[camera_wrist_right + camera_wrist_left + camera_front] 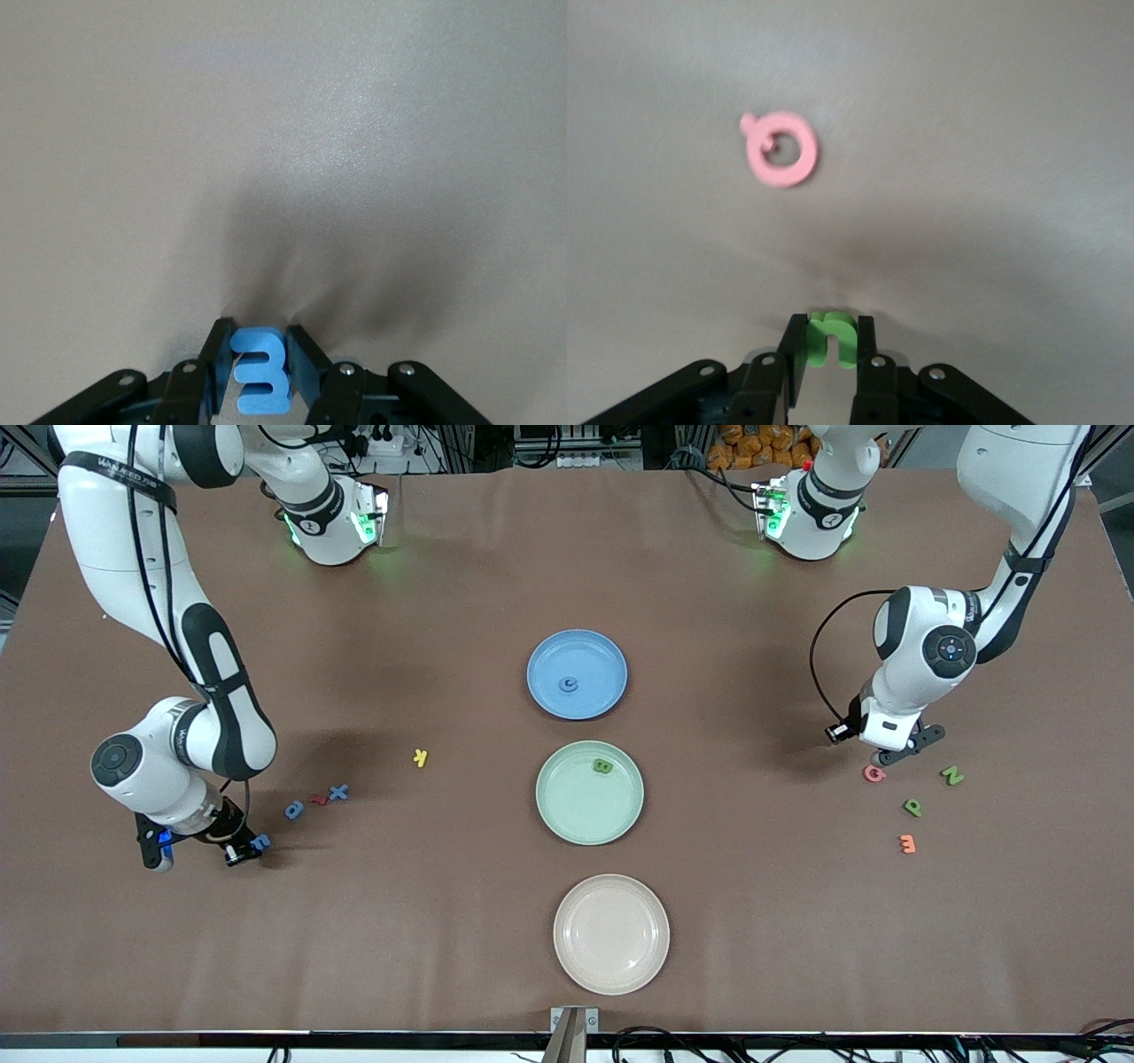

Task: Sort letters by color into matching plates
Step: 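Carry the green n onto the green plate and open the left gripper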

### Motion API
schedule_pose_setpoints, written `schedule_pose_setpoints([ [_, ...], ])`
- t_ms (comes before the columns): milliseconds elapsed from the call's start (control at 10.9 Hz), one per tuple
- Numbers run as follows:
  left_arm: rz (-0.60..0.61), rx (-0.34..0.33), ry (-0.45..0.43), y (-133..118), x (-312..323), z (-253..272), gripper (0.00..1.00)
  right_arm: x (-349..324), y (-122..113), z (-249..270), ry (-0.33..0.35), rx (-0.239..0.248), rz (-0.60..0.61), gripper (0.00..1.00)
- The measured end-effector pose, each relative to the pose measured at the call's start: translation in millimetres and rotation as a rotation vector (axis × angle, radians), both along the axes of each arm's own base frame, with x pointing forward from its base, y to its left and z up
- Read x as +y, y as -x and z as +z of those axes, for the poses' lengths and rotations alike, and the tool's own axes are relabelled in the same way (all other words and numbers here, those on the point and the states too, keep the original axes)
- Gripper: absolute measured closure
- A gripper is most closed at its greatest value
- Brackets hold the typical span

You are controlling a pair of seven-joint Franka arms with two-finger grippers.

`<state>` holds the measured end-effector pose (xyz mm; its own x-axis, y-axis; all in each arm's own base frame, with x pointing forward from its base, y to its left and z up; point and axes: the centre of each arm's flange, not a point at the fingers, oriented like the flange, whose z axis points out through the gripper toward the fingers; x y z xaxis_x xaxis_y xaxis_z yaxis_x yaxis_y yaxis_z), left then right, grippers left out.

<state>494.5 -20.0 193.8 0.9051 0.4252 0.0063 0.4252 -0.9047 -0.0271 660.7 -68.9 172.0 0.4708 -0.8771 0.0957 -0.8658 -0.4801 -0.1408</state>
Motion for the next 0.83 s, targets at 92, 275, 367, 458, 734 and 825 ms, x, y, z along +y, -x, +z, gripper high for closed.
schedule_pose_setpoints([
  [92, -0.014, -0.011, 0.000, -7.1, -2.8, 5.8, 0.74, 0.1, 0.0, 0.0, 0.000, 0.000, 0.003, 0.65],
  [275, -0.049, -0.022, 0.004, -18.4, -18.7, 16.7, 0.74, 0.5, 0.3, -0.5, 0.000, 0.001, 0.005, 0.62],
  [367, -0.076, -0.023, 0.008, -24.5, -33.8, 24.1, 0.74, 0.6, 0.3, -0.5, 0.000, 0.001, 0.006, 0.61],
  [458, -0.114, -0.020, 0.015, -29.6, -55.5, 32.8, 0.74, 1.4, 0.2, -0.4, 0.000, 0.001, 0.007, 0.61],
  [734, -0.238, -0.061, 0.055, -36.8, -136.6, 64.3, 0.74, 2.9, 0.2, -0.6, -0.002, 0.001, 0.010, 0.60],
  [825, -0.262, -0.079, 0.067, -36.8, -160.2, 73.0, 0.74, 3.2, 0.3, -0.8, -0.002, 0.001, 0.011, 0.59],
])
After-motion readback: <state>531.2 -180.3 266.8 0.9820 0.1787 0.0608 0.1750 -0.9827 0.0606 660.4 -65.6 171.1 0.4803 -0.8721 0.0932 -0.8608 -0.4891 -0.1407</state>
